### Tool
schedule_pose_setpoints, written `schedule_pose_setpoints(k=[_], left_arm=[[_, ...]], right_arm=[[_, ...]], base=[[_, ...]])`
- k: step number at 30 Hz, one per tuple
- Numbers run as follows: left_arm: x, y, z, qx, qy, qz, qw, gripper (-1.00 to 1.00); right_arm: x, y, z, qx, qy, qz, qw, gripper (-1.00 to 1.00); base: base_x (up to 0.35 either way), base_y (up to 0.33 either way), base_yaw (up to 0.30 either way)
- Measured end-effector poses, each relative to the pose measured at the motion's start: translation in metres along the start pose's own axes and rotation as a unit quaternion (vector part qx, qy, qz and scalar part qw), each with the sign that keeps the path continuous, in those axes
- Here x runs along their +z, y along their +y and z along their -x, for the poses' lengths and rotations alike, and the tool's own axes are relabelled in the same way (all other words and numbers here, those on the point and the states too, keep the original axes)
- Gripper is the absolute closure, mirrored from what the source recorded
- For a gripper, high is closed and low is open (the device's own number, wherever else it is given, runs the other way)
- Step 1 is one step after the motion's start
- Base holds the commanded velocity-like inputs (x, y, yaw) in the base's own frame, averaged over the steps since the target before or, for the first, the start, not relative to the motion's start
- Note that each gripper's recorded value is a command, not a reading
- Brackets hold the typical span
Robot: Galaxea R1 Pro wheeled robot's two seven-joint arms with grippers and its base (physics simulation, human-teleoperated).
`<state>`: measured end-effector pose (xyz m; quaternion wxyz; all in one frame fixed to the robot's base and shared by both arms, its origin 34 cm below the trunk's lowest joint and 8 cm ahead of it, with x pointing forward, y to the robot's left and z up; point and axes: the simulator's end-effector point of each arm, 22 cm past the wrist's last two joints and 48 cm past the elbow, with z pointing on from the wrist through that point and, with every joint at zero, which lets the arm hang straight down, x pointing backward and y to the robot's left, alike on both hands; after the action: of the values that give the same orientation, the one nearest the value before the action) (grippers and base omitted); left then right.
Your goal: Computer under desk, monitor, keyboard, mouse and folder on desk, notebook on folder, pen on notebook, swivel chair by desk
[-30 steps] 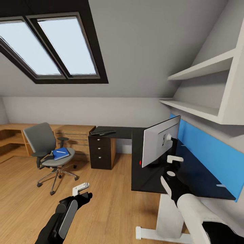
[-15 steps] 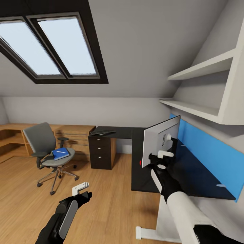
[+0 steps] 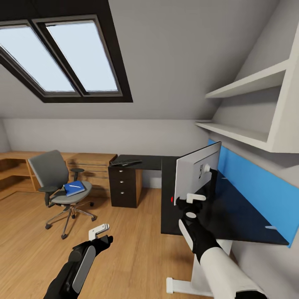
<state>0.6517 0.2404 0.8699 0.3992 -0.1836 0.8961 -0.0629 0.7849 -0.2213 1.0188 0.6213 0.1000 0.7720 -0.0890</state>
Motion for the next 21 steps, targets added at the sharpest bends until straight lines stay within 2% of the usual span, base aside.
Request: schedule_pose_setpoints(k=[8,21], left_arm=[[-0.0001,0.0011,-0.0003,0.000,0.000,0.001,1.0000,-1.00],[-0.0001,0.0012,-0.0003,-0.001,0.000,0.001,1.0000,-1.00]], right_arm=[[-0.0054,-0.0059,-0.0020,-0.009,-0.011,-0.024,0.9996,-1.00],[-0.0064,-0.0075,0.0024,-0.004,-0.026,-0.027,0.9993,-1.00]], base=[[0.168,0.141,0.000],[0.228,0.191,0.000]])
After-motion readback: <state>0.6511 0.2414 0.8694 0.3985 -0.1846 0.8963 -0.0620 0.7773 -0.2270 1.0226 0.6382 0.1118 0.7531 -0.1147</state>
